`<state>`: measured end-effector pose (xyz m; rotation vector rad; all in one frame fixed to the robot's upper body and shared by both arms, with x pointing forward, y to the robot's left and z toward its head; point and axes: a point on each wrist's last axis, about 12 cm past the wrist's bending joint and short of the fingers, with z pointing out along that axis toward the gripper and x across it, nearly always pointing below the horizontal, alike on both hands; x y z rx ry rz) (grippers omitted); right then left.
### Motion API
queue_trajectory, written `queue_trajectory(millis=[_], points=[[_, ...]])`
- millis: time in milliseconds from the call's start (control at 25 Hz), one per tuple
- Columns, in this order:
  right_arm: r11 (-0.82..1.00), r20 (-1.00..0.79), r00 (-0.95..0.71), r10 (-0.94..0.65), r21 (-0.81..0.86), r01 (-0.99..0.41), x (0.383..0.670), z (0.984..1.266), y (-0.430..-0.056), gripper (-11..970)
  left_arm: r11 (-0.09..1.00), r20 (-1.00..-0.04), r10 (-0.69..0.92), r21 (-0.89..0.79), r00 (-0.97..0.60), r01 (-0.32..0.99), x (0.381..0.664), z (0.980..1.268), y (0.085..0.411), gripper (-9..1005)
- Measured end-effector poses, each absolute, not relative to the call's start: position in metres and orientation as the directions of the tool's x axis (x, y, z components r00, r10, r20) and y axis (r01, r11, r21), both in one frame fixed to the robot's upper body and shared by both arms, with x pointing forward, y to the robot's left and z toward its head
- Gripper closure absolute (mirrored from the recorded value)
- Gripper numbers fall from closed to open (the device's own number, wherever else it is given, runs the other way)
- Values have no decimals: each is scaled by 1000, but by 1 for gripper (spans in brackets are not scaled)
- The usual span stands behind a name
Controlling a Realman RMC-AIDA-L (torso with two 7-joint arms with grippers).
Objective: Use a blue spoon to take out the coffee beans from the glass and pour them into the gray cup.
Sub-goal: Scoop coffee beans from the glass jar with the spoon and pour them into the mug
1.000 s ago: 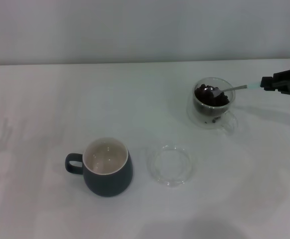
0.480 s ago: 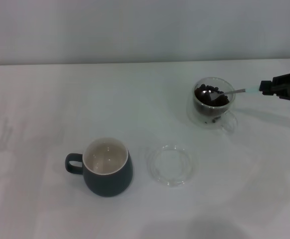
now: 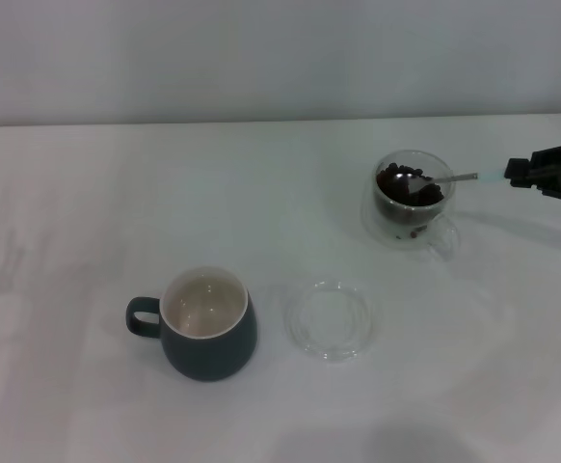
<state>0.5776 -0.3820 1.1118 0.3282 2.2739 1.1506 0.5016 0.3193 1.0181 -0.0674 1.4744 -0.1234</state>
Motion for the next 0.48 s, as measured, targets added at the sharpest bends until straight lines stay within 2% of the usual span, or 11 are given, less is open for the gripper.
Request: queue_trajectory(millis=[480], points=[[560,-361,-768,529,829,-3,567,1109,-396,813,992,-989,-121,-118,90,38,500,1018,321,194]])
